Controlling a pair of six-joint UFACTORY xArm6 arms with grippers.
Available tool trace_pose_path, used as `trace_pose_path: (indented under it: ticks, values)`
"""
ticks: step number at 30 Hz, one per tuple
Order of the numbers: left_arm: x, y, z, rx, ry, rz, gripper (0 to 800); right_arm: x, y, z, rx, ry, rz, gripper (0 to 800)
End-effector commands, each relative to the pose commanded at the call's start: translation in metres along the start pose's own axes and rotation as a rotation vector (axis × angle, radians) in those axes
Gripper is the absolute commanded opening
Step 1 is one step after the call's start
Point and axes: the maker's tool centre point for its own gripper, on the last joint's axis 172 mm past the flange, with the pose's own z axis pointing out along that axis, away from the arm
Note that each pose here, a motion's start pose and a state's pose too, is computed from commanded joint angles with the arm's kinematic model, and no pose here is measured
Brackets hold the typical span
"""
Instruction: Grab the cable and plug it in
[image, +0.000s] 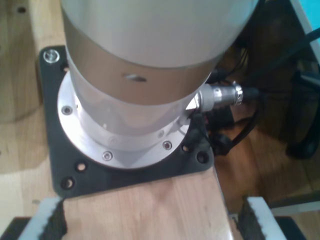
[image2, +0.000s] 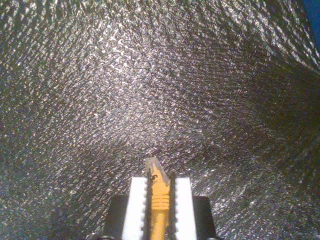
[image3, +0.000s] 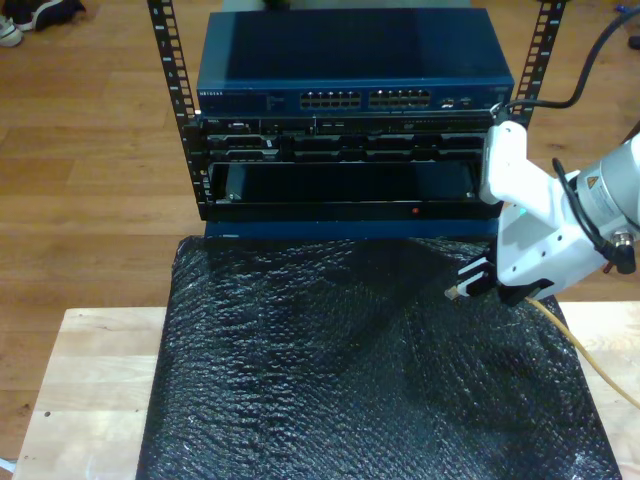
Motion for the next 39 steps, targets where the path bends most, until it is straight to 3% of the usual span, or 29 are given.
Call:
trace_pose_path:
  ticks: [8, 12, 20, 39]
  values:
    - [-0.02, 0.01, 0.01, 0.026, -0.061, 0.008, 800, -0.001, -0.001, 0.002, 0.005, -0.001, 0.001, 0]
    - [-0.03, 0.013, 0.034, 0.024, -0.088, 0.033, 800, -0.001, -0.002, 0.002, 0.004, -0.002, 0.0, 0]
    - [-0.052, 0.013, 0.049, 0.071, -0.165, 0.015, 800, -0.006, -0.008, 0.008, 0.019, -0.004, 0.011, 0]
    - [-0.056, 0.009, 0.062, 0.088, -0.178, 0.02, 800, -0.004, -0.004, 0.004, 0.008, -0.002, 0.005, 0]
